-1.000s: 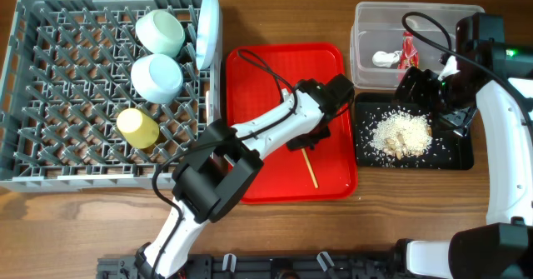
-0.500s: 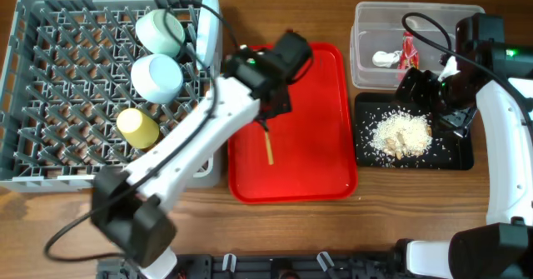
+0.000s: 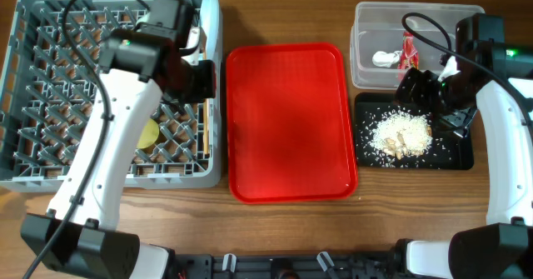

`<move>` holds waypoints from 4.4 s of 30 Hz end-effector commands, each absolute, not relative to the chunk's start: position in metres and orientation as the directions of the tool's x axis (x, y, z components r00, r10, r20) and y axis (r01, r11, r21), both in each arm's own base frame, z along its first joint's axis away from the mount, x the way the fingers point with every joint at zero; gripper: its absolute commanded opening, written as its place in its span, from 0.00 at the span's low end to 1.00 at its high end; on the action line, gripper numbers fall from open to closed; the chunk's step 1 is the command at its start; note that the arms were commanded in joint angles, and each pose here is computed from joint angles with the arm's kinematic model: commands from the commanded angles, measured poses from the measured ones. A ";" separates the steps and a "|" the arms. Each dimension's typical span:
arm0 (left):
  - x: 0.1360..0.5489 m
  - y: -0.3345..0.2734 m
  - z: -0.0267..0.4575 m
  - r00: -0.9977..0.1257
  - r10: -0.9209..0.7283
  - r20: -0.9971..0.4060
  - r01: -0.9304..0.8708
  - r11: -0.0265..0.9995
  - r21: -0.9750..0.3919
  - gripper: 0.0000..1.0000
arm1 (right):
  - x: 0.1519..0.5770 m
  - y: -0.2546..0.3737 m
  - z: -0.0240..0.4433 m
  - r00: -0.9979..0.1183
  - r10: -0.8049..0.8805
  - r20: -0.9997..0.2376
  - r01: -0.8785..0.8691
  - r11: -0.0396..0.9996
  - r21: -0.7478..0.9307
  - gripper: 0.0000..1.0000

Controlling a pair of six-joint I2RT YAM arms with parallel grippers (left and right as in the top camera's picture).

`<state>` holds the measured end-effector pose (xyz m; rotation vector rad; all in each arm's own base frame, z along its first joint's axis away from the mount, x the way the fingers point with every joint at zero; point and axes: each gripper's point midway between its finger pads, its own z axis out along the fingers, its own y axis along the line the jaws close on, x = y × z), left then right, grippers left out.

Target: Sort waste into correct bins and load items into the dishwasher rack

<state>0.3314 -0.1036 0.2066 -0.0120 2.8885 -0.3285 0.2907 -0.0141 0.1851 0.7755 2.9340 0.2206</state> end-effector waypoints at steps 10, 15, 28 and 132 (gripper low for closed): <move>0.338 -0.078 0.125 -0.978 -0.004 -0.208 0.056 0.958 -0.282 0.04 | 0.291 -0.014 0.196 -0.864 0.496 -0.086 0.475 0.861 0.184 1.00; 0.343 -0.075 0.107 -0.978 -0.007 -0.207 0.048 0.964 -0.262 0.04 | 0.291 -0.014 0.196 -0.864 0.496 -0.086 0.475 0.860 0.183 1.00; 0.348 -0.069 0.149 -0.938 -0.070 -0.340 0.018 0.968 -0.251 0.83 | 0.299 0.000 0.197 -0.915 0.383 -0.127 0.356 0.914 0.193 1.00; 0.196 -0.030 0.212 -0.461 -0.179 -0.869 0.087 0.965 -0.246 1.00 | 0.245 0.025 0.177 0.020 -0.064 -0.998 -0.146 0.987 -0.066 1.00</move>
